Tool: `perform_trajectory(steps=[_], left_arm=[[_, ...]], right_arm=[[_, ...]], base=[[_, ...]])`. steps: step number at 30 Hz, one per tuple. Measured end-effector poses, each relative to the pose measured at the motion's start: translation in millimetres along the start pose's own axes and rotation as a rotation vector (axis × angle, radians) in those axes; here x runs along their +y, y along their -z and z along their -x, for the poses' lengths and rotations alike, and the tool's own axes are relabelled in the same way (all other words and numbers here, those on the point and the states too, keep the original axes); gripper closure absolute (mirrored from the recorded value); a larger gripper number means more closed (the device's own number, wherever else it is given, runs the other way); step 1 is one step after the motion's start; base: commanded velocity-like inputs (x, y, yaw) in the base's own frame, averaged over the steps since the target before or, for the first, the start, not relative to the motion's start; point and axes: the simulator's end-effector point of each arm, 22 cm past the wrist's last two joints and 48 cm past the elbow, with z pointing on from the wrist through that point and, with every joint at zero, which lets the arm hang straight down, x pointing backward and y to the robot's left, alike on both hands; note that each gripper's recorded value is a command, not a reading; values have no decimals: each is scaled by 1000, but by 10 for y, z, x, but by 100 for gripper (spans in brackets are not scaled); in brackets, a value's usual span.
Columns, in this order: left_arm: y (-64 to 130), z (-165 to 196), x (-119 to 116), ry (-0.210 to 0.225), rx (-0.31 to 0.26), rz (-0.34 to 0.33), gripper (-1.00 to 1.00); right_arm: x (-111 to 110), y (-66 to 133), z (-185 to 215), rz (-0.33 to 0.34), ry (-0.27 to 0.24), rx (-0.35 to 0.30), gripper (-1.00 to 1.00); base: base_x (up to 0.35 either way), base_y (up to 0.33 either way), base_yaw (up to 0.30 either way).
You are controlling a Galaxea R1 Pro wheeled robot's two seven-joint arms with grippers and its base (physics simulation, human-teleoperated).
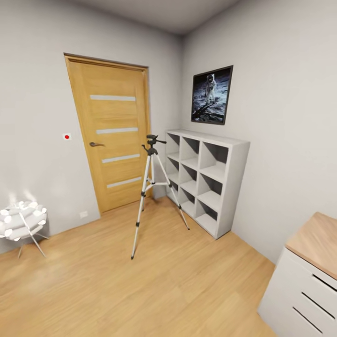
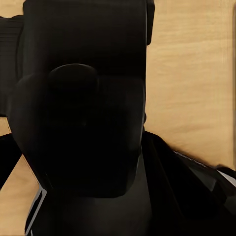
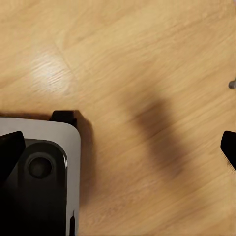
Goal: Attach the digital camera to the camera tripod in the bedroom.
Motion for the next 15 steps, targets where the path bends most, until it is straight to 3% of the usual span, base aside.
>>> perform_trajectory(steps=[15], left_arm=[[0,-2,0,-1,1,0,100]], right_arm=[[19,0,1,2,0,0,-100]], base=[[324,0,0]])
